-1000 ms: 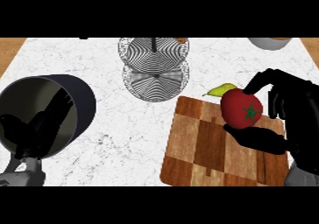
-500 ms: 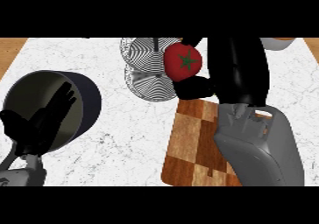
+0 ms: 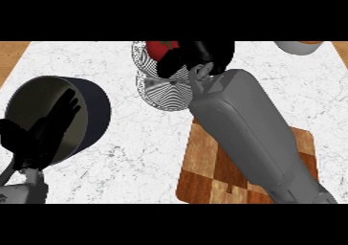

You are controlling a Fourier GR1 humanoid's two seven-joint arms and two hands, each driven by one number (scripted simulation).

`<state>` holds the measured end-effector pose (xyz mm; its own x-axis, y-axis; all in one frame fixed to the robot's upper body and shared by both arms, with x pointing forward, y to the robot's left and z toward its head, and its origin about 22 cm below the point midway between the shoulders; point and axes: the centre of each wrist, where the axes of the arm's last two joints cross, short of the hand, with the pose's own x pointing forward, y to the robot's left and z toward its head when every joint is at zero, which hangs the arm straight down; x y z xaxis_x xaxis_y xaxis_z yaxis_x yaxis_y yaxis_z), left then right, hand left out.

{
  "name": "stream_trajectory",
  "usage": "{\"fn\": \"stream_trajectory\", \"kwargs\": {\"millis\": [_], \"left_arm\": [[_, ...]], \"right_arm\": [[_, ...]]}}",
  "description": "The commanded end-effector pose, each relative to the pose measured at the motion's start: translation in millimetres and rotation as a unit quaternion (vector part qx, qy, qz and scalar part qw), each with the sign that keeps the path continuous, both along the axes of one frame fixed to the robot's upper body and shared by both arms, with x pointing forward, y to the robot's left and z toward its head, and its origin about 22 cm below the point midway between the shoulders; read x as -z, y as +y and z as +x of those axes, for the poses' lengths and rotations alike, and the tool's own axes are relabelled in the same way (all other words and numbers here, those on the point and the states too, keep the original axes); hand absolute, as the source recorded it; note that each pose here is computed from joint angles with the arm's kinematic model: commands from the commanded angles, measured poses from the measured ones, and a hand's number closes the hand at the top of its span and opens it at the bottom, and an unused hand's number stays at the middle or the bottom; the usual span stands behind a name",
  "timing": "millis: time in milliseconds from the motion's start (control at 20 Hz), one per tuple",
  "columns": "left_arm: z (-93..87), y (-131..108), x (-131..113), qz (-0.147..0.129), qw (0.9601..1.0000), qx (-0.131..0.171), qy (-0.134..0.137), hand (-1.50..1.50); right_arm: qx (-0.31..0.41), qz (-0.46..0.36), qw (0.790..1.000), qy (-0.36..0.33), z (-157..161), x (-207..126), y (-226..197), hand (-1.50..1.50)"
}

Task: Pick the tomato from the cutting board and place it in the tiered basket

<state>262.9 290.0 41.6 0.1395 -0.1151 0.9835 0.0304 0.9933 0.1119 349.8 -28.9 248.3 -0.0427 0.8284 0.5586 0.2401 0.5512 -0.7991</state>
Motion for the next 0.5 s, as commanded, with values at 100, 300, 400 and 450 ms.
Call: {"fn": "stream_trajectory", "kwargs": {"millis": [100, 300, 400, 450], "left_arm": [[0.6, 9, 6, -0.004, 1.0, 0.001, 0.007, 0.0], [1.6, -1, 3, 0.0, 1.0, 0.006, -0.003, 0.0], [-8.7, -5, -2, -0.001, 1.0, -0.001, 0.002, 0.0], [-11.9, -7, 7, -0.003, 1.0, -0.001, 0.005, 0.0]], "right_arm": [[0.008, 0.011, 0.999, 0.032, -2, 27, 28, 1.5], [0.019, -0.009, 1.0, 0.021, 38, 47, 20, 1.5], [0.01, -0.016, 1.0, 0.015, 41, 46, 18, 1.5], [0.023, -0.007, 1.0, 0.015, 36, 40, 29, 1.5]]}}
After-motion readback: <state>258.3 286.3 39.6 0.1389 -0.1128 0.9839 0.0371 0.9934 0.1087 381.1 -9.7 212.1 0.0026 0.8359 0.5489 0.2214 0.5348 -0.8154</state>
